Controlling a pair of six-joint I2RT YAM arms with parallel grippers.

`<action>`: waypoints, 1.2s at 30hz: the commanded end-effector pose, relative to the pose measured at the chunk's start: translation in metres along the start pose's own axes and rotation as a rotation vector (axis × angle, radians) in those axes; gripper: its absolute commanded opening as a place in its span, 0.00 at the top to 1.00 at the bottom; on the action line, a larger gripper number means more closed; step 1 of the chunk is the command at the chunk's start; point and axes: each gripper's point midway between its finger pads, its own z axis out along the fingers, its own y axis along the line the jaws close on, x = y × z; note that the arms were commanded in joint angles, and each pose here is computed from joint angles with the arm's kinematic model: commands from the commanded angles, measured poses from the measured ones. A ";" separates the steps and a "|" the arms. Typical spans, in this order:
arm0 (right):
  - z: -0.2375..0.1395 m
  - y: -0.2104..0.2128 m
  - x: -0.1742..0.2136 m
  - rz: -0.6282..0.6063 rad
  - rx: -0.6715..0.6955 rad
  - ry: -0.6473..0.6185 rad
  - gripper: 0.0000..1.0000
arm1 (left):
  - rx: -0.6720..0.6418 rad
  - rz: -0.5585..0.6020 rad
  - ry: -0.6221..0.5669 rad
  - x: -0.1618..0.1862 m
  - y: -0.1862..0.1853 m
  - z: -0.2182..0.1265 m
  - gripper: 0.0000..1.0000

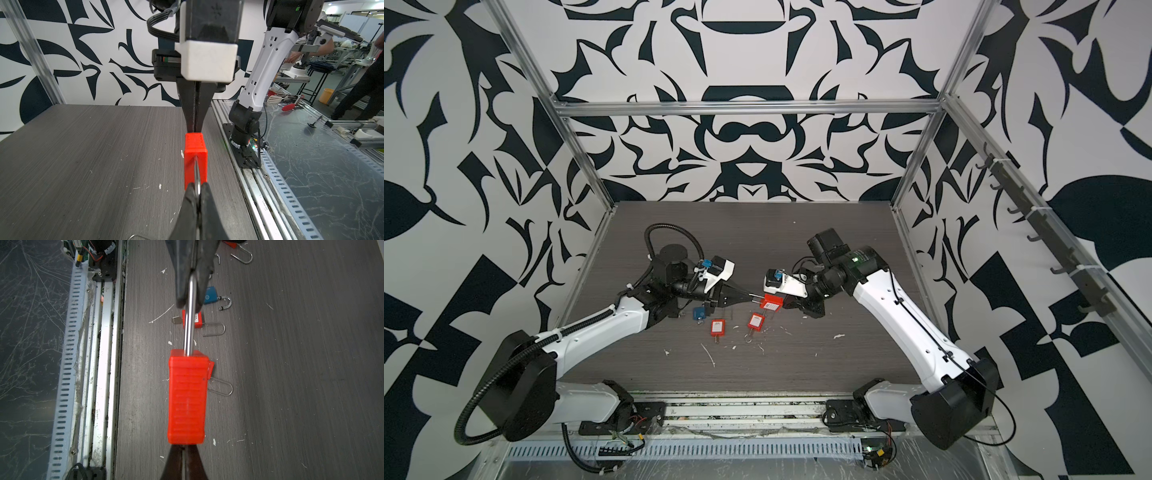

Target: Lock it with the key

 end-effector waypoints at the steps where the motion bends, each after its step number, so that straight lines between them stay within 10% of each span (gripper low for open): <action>1: -0.001 0.019 0.012 0.040 -0.076 0.041 1.00 | -0.009 0.104 -0.042 -0.025 0.003 -0.007 1.00; 15: 0.001 0.026 0.008 0.092 -0.165 0.043 1.00 | 0.005 0.180 -0.028 -0.026 -0.006 -0.010 1.00; 26: 0.002 -0.011 0.020 -0.040 0.122 0.086 1.00 | -0.047 -0.014 -0.020 -0.019 0.010 -0.012 1.00; 36: 0.000 0.017 0.008 -0.014 -0.015 0.029 1.00 | -0.016 0.039 -0.037 -0.016 0.008 -0.019 1.00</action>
